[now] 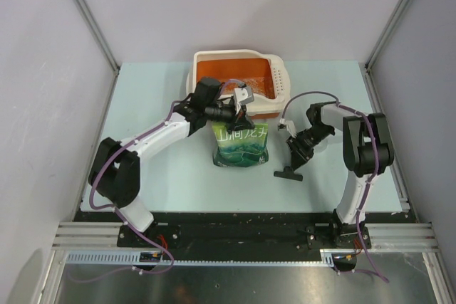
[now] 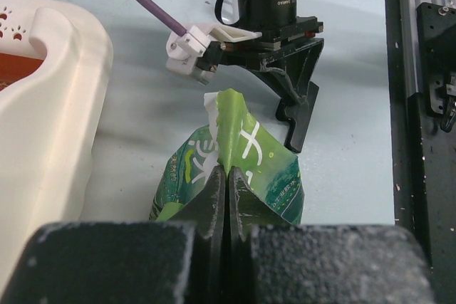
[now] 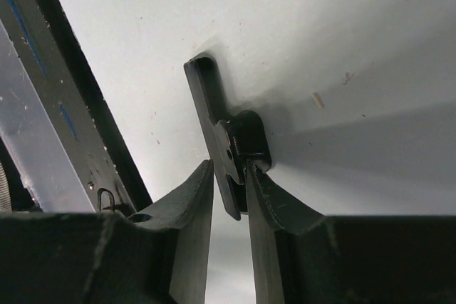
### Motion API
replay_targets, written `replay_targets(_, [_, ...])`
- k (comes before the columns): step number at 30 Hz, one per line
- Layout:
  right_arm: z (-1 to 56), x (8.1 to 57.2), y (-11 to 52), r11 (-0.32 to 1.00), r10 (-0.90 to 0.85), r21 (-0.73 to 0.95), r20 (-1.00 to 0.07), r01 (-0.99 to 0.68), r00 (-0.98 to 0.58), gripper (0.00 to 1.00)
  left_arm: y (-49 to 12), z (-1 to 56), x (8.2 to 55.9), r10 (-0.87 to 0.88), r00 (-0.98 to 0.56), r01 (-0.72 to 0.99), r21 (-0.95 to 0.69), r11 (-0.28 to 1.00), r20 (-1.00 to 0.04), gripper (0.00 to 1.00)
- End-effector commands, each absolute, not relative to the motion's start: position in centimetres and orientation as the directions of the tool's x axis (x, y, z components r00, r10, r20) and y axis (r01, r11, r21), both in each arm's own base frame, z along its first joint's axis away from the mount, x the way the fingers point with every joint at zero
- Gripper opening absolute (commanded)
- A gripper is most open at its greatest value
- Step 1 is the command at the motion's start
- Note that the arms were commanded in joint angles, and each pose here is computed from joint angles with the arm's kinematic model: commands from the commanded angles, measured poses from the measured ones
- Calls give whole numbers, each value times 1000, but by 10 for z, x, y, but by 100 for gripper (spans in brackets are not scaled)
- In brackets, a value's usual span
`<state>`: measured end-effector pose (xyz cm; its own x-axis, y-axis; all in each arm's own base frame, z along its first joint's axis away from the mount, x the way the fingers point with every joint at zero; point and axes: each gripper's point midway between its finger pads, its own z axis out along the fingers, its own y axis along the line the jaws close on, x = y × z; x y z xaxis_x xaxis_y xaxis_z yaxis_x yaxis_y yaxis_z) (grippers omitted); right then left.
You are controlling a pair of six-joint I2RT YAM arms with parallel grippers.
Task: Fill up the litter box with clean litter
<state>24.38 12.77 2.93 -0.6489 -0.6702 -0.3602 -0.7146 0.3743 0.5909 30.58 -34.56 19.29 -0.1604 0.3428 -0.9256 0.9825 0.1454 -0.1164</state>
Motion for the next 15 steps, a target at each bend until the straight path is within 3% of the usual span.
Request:
replay_targets(1, [35,241,129,343,-674,618,-363,-707,-644,29,-355,193,305,339,-185,979,-143,145,-922,0])
replay_targets(10, [31,246,137,337,-653,641,-369,-690,-661,22,-356,191,305,343,-188,978,-145,147,-920,0])
replay_targets(12, [32,244,140,323,-644,656,-376,-682,-666,14,-355,190,305,345,-190,978,-147,148,-919,0])
replay_targets(14, [38,245,142,292,-642,646,-414,-705,-645,0,-356,190,305,346,-189,978,-146,147,-919,0])
replay_targets(15, [42,244,141,291,-642,644,-418,-708,-643,0,-355,190,306,347,-188,978,-143,151,-919,0])
